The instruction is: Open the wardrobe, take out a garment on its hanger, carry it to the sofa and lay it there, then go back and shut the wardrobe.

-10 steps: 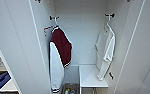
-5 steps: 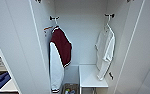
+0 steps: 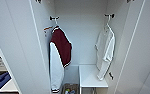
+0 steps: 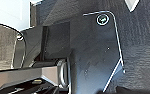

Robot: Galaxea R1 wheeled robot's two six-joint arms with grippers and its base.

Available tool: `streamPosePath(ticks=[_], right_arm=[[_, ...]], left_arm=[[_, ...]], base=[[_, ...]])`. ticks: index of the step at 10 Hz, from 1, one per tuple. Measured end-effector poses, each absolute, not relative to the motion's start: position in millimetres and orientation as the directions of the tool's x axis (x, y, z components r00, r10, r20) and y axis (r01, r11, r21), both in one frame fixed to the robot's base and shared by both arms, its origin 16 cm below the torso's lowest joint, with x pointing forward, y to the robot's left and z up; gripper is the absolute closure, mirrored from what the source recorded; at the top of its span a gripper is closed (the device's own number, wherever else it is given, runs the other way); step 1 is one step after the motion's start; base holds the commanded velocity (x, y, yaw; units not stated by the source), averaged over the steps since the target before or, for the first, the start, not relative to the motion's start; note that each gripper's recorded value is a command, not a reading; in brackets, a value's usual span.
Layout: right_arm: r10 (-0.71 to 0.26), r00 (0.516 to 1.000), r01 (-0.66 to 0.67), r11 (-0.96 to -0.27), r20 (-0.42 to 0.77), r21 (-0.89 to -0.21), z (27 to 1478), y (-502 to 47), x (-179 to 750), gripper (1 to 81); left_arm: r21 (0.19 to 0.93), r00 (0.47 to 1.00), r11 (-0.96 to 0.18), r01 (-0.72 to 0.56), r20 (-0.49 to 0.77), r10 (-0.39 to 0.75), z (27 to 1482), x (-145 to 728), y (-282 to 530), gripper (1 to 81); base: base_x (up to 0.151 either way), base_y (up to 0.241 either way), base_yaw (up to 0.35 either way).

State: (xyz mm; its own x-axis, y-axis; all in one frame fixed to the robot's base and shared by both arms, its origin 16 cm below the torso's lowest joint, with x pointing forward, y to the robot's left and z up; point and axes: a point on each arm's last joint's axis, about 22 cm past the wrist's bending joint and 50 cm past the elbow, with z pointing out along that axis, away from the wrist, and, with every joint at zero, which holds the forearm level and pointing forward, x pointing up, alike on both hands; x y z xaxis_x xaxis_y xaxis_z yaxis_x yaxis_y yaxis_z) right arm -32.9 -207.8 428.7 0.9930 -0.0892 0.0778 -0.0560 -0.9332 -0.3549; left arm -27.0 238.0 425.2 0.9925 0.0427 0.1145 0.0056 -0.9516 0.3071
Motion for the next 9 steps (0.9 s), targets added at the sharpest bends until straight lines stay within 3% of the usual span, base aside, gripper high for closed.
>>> streamPosePath(ticks=[4,9], right_arm=[[-0.060,0.998,-0.055,-0.943,0.005,-0.329,422.0,-160.6,-58.9,1.0],[-0.037,0.998,-0.052,-0.933,-0.049,-0.355,424.9,-132.2,-63.5,1.0]], left_arm=[[0.272,0.996,-0.962,0.002,0.089,0.027,419.6,-32.9,228.1,1.0],[0.275,0.996,-0.961,0.001,0.087,0.026,419.6,-33.6,224.1,1.0]], base=[[0.000,0.000,0.000],[0.016,0.000,0.000]])
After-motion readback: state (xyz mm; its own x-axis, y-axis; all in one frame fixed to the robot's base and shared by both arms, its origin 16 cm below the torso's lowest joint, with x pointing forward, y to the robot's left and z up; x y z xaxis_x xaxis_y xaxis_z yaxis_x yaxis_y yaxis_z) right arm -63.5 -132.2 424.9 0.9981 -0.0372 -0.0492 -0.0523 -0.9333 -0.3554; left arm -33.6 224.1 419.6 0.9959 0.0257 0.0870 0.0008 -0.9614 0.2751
